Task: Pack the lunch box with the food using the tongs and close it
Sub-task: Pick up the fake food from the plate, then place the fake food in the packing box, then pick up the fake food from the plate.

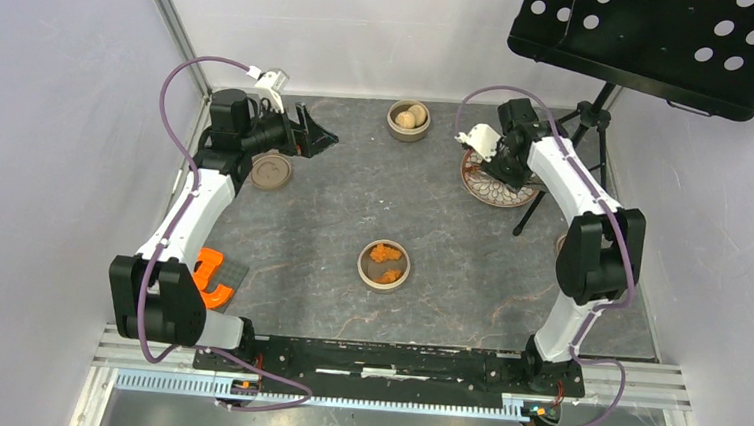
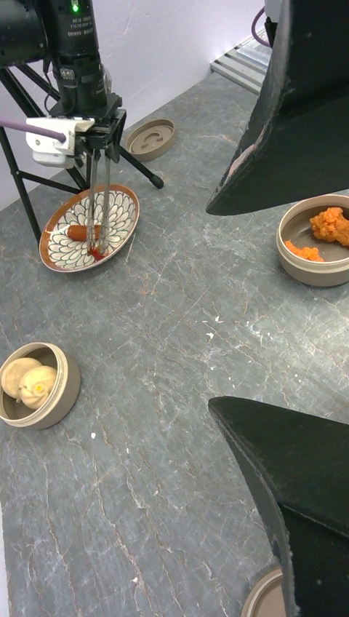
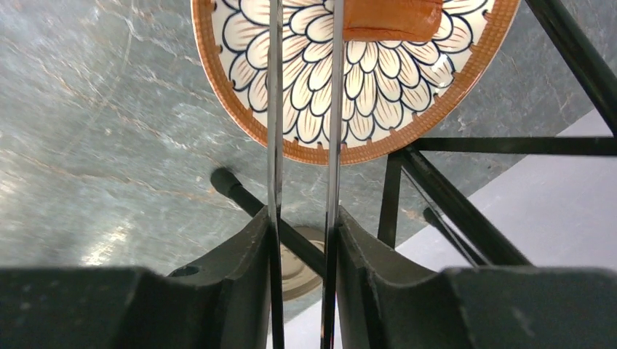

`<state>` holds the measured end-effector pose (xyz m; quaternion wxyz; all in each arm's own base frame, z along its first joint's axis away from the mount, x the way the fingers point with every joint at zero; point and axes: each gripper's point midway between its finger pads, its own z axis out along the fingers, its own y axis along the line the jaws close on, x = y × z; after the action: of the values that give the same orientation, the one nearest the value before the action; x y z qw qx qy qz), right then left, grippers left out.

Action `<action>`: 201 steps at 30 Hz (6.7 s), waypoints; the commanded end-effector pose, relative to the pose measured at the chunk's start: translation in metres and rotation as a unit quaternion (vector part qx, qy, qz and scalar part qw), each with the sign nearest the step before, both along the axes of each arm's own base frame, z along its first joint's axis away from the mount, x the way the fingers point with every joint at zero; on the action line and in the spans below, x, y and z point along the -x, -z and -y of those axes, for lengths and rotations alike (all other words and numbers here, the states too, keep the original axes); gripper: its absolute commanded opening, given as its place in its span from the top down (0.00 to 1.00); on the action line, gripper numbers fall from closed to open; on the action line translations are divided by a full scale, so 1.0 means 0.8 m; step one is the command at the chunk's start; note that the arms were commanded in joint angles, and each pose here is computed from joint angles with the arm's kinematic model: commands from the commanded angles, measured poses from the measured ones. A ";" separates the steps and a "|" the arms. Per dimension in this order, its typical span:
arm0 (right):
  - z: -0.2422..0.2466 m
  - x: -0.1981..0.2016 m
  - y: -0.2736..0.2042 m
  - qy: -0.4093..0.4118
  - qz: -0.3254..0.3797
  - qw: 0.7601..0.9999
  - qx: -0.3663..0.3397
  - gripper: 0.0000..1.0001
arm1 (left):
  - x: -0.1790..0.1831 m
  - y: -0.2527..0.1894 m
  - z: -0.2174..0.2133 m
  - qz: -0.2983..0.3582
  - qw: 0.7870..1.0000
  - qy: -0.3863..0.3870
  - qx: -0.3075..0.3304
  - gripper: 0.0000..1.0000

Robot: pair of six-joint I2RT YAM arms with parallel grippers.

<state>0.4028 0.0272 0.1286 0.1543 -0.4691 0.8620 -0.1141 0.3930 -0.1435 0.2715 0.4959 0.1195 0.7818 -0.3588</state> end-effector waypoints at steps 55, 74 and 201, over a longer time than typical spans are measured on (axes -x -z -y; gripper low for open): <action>-0.215 0.235 -0.007 -0.302 0.027 0.910 -0.283 0.97 | 0.008 -0.010 0.003 0.021 1.000 0.012 -0.003 0.00; -0.227 0.261 0.029 -0.340 -0.025 0.905 -0.256 0.72 | 0.014 -0.010 0.001 0.024 1.000 0.014 -0.011 0.00; -0.063 0.026 -0.026 0.335 0.045 0.890 -0.306 0.98 | -0.010 0.002 0.005 0.015 1.000 0.011 0.004 0.00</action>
<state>0.3759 0.0560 0.1222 0.2384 0.0146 0.9706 0.0302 0.3953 -0.1460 0.2453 0.4692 0.1144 0.7949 -0.3672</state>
